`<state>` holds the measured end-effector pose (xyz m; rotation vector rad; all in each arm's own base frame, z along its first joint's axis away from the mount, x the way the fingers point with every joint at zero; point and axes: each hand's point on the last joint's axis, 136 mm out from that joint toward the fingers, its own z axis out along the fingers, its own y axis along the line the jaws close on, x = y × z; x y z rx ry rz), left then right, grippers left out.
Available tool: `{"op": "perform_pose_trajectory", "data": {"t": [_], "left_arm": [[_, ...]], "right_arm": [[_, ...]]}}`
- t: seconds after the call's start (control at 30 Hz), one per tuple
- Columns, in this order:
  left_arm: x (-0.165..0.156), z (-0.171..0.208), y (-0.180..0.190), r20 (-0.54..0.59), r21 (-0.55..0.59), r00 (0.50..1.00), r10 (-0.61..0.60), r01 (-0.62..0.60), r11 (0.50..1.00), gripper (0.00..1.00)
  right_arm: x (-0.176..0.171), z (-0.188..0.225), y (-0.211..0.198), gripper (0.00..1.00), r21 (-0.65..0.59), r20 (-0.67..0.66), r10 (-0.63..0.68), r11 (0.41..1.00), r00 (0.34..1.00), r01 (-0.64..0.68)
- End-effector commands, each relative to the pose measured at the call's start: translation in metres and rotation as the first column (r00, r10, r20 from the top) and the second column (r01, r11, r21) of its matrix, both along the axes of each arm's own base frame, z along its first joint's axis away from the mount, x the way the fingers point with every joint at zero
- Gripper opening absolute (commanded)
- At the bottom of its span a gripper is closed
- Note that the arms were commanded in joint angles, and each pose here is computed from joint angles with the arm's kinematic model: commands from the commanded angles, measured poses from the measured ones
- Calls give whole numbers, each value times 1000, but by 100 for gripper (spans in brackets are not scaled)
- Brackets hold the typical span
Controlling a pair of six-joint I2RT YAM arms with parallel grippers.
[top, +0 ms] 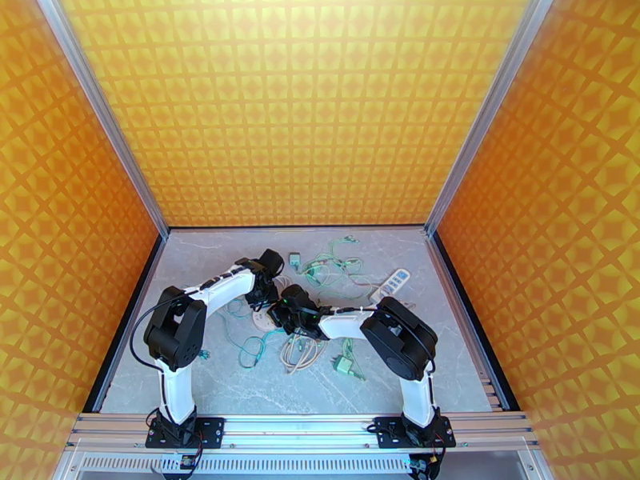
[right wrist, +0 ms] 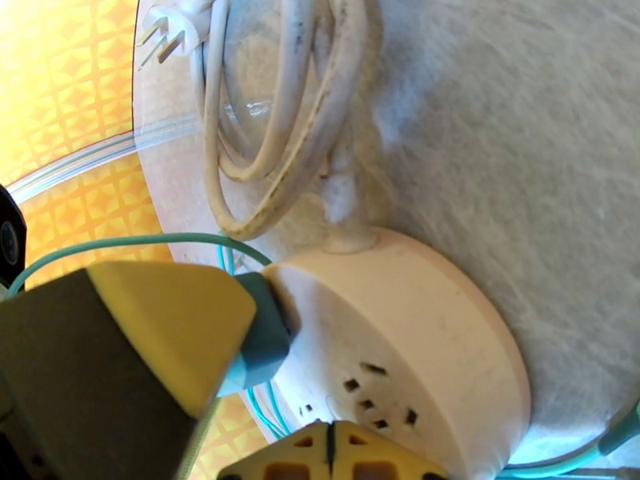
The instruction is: Pull the plug off the socket
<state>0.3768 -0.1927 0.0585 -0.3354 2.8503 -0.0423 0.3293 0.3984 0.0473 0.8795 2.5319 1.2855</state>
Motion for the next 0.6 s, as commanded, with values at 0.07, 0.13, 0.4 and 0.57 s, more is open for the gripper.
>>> {"op": "perform_pose_trajectory", "data": {"t": [0.07, 0.13, 0.4, 0.57], "left_arm": [[-1, 6, -7, -7, 151, 995, -100, 100, 983, 18], [-2, 6, -11, 0, 186, 993, -120, 118, 975, 18], [-2, 9, -18, 13, 208, 992, -128, 122, 971, 18], [4, 17, -2, 25, 94, 999, -35, 32, 995, 18]], "right_arm": [[-43, -81, -45, 0, -253, -231, -31, 967, 972, -29], [-43, -81, -45, 0, -257, -232, -29, 966, 972, -32], [-45, -84, -48, 0, -265, -242, -36, 964, 970, -30], [-47, -84, -50, 0, -265, -245, -44, 964, 968, -24]]}}
